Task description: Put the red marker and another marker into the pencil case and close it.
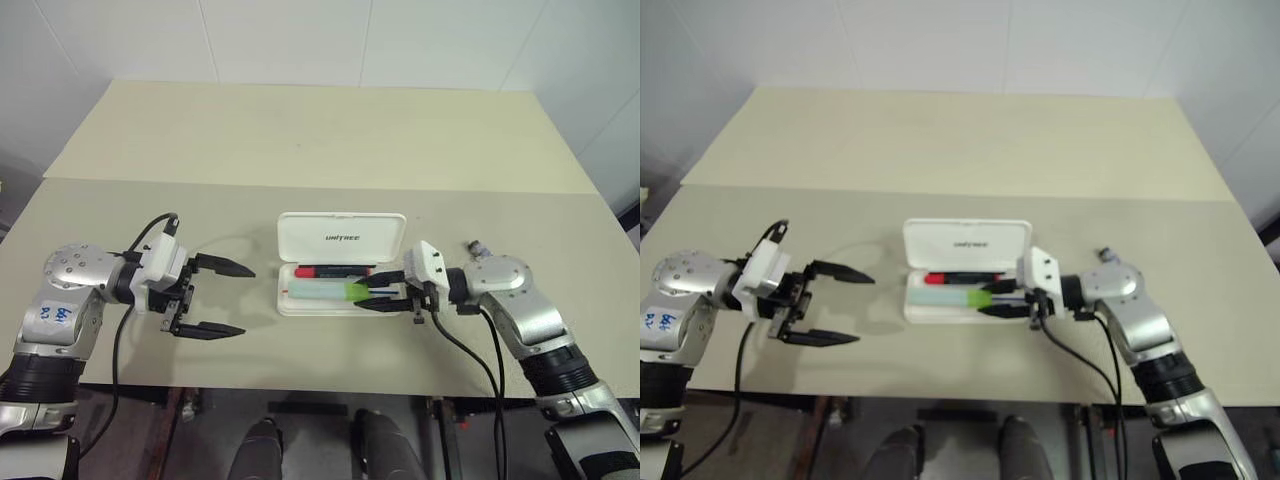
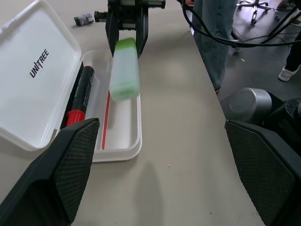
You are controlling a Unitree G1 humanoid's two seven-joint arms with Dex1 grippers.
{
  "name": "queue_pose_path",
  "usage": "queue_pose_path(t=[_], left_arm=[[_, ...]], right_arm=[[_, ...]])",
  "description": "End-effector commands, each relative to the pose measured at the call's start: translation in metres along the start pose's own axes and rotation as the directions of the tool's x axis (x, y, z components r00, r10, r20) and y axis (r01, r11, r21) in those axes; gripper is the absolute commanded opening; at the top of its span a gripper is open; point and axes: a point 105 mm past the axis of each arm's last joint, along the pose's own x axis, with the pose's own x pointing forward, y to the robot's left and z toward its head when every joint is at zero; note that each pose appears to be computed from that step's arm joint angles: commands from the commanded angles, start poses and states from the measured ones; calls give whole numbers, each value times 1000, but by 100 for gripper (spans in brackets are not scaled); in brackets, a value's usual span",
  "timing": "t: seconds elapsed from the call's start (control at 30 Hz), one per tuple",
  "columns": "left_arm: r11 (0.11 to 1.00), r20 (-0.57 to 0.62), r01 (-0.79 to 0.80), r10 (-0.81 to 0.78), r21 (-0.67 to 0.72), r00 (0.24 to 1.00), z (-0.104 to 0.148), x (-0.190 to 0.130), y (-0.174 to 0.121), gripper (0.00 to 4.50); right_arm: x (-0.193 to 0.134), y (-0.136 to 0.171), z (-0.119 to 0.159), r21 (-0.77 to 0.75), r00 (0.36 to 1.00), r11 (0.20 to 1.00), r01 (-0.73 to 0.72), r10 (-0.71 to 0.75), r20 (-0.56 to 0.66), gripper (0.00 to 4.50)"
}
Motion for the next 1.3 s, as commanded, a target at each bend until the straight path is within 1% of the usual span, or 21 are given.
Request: queue_pose_path(t=[0.03, 0.33, 0.67, 0.97, 1.03, 1.07, 1.3], left_arm=[[1000, -6, 4, -4, 21, 1000, 5, 1, -4, 450], [1000, -33, 11, -10, 12, 999, 0, -2, -9, 450], [1000, -36, 8, -7, 18, 999, -1, -3, -7, 450], [999, -35, 4, -3, 32, 999, -3, -2, -4, 450], [999, -34, 2, -1, 37, 999, -3, -2, -2, 450], [999, -35, 1, 0, 39, 999, -3, -2, -2, 450], [999, -36, 1, 0, 48, 999, -5, -2, 0, 450]], right_arm=[[5, -5, 3, -46, 1000, 999, 9, -9, -2, 110], [15, -8, -7, -37, 999, 999, 29, -30, -11, 110], [21, -2, -4, -21, 1000, 1000, 4, -4, -3, 110], [23, 1, -7, 6, 1000, 1000, -6, 6, -19, 110], [23, -1, -5, 1, 1000, 1000, 3, -3, -11, 110], [24, 0, -3, 22, 1000, 1000, -4, 4, -2, 110], [25, -10, 9, -10, 999, 1000, 22, -22, 34, 353]])
